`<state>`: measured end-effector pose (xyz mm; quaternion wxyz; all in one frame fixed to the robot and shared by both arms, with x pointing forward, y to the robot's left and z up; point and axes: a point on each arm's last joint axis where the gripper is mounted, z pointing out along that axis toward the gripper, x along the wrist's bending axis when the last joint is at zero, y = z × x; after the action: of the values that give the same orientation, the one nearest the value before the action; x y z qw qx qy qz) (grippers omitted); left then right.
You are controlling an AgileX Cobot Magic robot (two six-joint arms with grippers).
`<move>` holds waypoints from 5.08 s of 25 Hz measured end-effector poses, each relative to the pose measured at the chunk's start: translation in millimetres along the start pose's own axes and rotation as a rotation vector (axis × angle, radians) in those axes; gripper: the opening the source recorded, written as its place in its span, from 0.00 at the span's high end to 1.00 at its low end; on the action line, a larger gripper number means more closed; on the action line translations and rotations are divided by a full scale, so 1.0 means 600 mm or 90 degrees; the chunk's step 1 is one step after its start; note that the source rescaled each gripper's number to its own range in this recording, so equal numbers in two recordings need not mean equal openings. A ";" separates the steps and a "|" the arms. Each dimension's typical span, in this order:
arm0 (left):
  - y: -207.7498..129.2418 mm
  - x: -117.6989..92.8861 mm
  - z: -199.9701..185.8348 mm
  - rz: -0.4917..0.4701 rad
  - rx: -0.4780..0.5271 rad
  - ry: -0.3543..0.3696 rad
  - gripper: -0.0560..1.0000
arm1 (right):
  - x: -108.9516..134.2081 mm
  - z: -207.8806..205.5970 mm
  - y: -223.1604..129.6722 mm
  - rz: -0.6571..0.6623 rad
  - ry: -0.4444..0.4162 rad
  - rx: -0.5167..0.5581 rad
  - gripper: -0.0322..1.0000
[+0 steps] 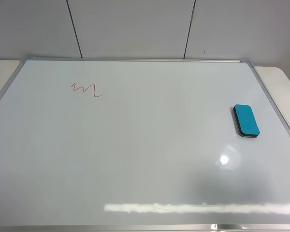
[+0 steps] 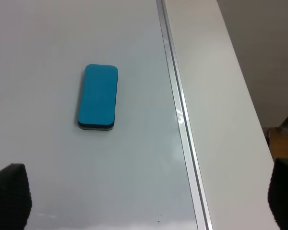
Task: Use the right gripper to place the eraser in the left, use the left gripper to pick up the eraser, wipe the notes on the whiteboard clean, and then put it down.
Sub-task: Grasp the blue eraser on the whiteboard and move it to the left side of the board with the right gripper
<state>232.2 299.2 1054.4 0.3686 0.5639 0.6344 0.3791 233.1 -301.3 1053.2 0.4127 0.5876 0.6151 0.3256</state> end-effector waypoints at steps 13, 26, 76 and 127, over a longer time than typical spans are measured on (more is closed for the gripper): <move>0.000 0.000 0.000 0.000 0.000 0.000 0.00 | -0.001 -0.004 0.026 0.000 0.011 0.003 0.02; 0.000 0.000 0.000 0.000 0.000 0.000 0.00 | -0.011 0.097 0.187 0.019 0.045 0.078 0.02; 0.000 0.000 0.000 0.000 0.000 0.000 0.00 | 0.020 0.466 0.113 0.096 0.034 0.477 0.97; 0.000 0.000 0.000 0.000 0.000 0.000 0.00 | 0.437 0.582 0.055 -0.143 0.308 0.358 0.97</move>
<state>232.1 299.2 1054.4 0.3687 0.5638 0.6343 0.3792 567.4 -67.9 893.7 0.1117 0.5131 0.8204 0.2261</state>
